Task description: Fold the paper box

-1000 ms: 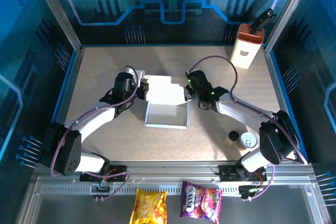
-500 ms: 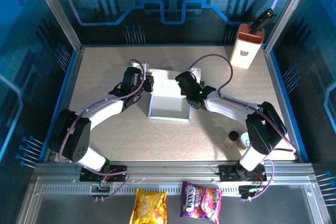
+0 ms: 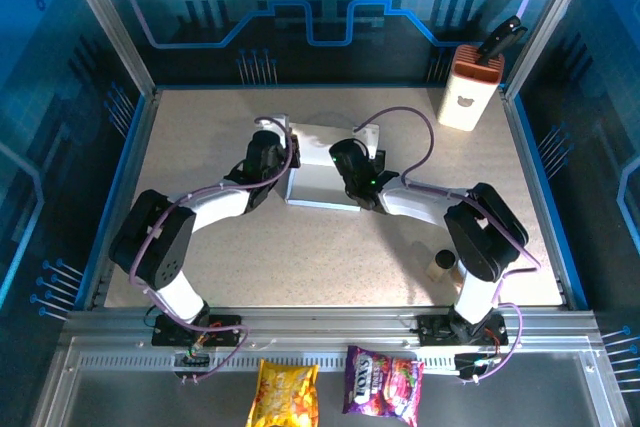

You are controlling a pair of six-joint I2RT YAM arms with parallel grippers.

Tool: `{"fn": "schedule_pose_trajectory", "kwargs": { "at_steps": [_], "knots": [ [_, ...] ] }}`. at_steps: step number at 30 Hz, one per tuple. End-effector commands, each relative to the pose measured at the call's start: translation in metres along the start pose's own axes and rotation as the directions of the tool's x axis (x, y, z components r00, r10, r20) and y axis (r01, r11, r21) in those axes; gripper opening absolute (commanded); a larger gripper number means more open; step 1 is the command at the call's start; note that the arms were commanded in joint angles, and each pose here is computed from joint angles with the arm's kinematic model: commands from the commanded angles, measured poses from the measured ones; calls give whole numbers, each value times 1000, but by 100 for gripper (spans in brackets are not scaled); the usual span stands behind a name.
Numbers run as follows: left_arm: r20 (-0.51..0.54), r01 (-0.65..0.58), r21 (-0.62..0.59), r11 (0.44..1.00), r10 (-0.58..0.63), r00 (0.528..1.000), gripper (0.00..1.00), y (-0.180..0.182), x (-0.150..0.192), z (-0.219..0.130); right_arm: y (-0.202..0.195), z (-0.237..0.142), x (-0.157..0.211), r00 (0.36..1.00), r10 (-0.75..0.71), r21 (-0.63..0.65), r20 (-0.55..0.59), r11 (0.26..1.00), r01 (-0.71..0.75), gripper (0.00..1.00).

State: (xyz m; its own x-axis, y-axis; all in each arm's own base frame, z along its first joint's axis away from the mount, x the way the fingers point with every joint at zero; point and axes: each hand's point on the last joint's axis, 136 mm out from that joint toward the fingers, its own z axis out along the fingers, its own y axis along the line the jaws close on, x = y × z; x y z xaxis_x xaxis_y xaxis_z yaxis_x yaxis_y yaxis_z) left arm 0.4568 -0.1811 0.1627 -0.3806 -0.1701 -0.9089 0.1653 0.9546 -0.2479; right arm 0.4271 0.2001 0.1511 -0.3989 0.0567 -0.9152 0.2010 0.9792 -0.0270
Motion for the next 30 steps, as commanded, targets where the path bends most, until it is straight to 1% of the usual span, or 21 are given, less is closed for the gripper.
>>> {"fn": "schedule_pose_trajectory", "kwargs": {
  "at_steps": [1, 2, 4, 5, 7, 10, 12, 13, 18, 19, 20, 21, 26, 29, 30],
  "knots": [
    [37, -19, 175, 984, 13, 999, 10, -47, 4, -5, 29, -5, -3, 998, 49, -99, 50, 994, -44, 0],
    [40, -17, 178, 984, 10, 999, 8, -47, 6, -6, 28, -5, 0, 998, 51, -94, 48, 995, -46, 0],
    [39, -9, 183, 983, 2, 999, 1, -46, 14, -8, 27, -6, 4, 997, 52, -91, 48, 995, -47, 0],
    [36, -8, 185, 983, 2, 999, 0, -45, 18, -9, 26, -6, 5, 997, 51, -86, 49, 995, -47, 0],
    [34, -1, 193, 981, -5, 999, 0, -46, 23, -12, 25, -8, 9, 997, 50, -81, 51, 996, -46, 0],
    [38, 24, 204, 979, -32, 999, 4, -47, 27, -15, 27, -10, 13, 998, 44, -80, 53, 996, -40, 0],
    [37, 54, 209, 976, -64, 997, 3, -47, 27, -17, 29, -12, 16, 998, 44, -83, 52, 996, -39, 0],
    [33, 65, 212, 975, -74, 997, 0, -48, 28, -19, 28, -12, 18, 998, 41, -80, 52, 996, -36, 0],
    [33, 80, 222, 972, -89, 995, 0, -51, 38, -26, 27, -18, 26, 998, 44, -81, 50, 996, -39, 0],
    [27, 86, 224, 971, -94, 995, 1, -51, 41, -27, 26, -19, 29, 998, 40, -80, 47, 996, -37, 0],
    [19, 89, 225, 970, -95, 995, 5, -51, 44, -28, 26, -19, 30, 998, 41, -80, 47, 996, -38, 0],
    [12, 90, 227, 970, -95, 995, 7, -52, 48, -29, 25, -20, 31, 998, 38, -78, 48, 996, -34, 0],
    [-3, 96, 219, 971, -98, 995, 6, -49, 64, -39, 19, -27, 38, 998, 25, -66, 56, 998, -21, 0],
    [-7, 100, 216, 971, -101, 995, 8, -46, 68, -46, 18, -32, 43, 997, 24, -67, 67, 998, -20, 0],
    [-9, 100, 213, 972, -100, 995, 10, -44, 69, -48, 14, -32, 50, 998, 12, -63, 65, 998, -8, 0]
  ]
}}
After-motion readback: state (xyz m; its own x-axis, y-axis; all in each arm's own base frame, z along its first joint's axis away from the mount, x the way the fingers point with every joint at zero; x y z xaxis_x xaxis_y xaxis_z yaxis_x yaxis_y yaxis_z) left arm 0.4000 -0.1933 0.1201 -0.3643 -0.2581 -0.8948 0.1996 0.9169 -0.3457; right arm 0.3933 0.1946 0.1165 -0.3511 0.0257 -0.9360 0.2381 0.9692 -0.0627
